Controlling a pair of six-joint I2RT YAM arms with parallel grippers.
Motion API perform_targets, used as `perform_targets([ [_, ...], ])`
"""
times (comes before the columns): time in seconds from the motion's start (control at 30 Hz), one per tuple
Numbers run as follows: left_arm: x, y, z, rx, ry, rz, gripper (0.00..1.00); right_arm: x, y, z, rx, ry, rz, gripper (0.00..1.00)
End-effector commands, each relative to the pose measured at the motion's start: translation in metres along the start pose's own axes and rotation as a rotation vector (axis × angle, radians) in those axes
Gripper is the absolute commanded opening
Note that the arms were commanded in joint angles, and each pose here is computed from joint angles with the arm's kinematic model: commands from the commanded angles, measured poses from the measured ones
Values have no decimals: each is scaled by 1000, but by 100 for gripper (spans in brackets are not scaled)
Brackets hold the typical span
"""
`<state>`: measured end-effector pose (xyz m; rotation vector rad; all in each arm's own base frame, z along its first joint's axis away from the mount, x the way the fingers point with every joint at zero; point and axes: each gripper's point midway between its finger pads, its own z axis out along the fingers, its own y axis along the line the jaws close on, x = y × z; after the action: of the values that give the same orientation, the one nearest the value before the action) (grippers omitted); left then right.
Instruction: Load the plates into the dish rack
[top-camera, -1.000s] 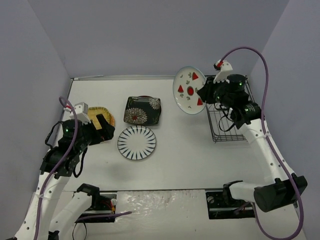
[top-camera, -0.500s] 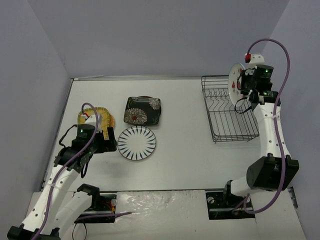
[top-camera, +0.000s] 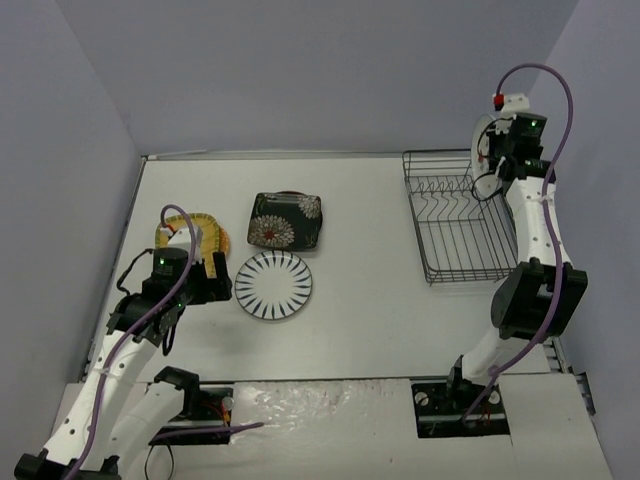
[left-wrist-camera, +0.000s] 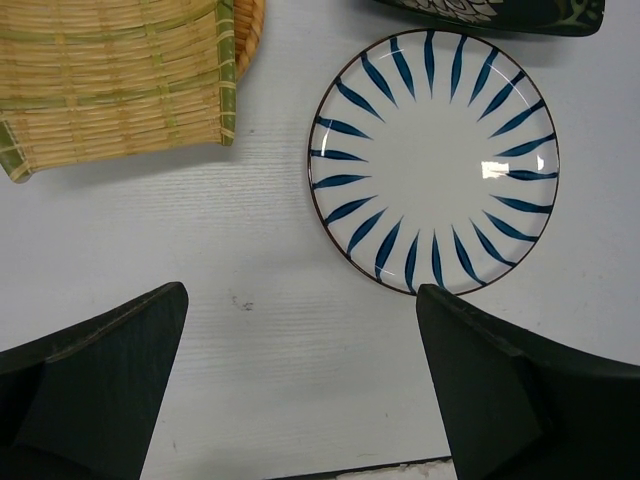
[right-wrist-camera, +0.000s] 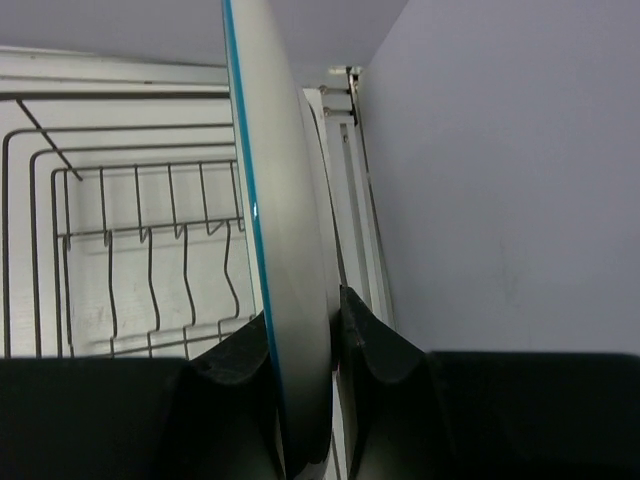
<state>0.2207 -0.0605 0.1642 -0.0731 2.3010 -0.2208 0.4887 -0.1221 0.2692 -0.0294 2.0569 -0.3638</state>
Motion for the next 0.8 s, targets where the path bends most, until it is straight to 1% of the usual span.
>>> perform_targets([
  [0.0, -31, -3, -10, 7, -109, 14, 97, -104, -35, -20, 80, -335, -13, 0],
  [0.17, -34, -3, -11, 11, -129, 9, 97, -92, -37, -5, 63, -308, -46, 0],
  [0.43, -35, 1, -10, 0, -131, -3, 97, -62, -42, 13, 55, -264, -17, 0],
  [0.6, -35, 1, -9, 0, -132, -8, 97, -60, -44, 18, 51, -269, -13, 0],
  [0.77, -36, 1, -8, 1, -128, -7, 97, -45, -39, 29, 31, -243, -3, 0],
])
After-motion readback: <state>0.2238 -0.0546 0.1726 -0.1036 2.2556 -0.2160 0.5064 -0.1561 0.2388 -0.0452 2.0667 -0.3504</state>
